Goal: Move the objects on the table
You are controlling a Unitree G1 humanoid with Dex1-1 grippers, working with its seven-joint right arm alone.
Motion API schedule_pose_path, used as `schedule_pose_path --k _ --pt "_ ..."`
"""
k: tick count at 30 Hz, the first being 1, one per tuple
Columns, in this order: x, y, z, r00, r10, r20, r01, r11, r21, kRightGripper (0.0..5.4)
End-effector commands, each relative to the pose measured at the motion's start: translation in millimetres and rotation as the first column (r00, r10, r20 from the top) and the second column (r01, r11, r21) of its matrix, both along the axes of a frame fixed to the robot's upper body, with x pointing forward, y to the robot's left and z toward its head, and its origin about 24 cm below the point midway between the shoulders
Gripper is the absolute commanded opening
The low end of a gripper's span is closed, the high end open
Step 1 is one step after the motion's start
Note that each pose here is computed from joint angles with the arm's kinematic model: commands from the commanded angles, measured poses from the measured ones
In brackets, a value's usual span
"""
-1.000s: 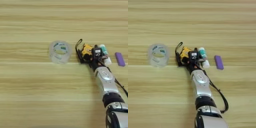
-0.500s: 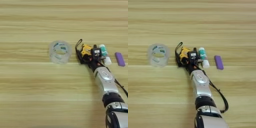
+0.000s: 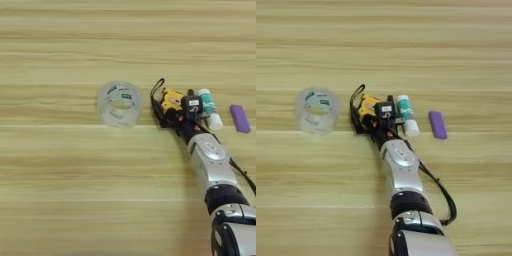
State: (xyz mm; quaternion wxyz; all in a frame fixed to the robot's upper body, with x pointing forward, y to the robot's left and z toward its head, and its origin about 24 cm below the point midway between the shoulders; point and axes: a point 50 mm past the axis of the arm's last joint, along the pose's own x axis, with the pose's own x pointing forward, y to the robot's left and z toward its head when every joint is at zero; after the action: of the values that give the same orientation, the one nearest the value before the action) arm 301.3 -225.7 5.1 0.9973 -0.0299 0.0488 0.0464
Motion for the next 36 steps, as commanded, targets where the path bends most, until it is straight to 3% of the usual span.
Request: schedule_pose_path --k 1,13,20,36 --pt "20.0 1 44.8 0.981 0.027 0.194 -0.021 0.999 -0.032 4.57" --pt "15.0 -4 78.3 0.942 0.027 0.334 -0.017 0.999 -0.033 4.57" --pt "7.2 12 92.0 0.908 0.095 0.409 -0.093 0.995 -0.027 4.57" --pt "-5.6 53 95.1 0.866 0.273 0.419 -0.271 0.96 -0.065 4.57"
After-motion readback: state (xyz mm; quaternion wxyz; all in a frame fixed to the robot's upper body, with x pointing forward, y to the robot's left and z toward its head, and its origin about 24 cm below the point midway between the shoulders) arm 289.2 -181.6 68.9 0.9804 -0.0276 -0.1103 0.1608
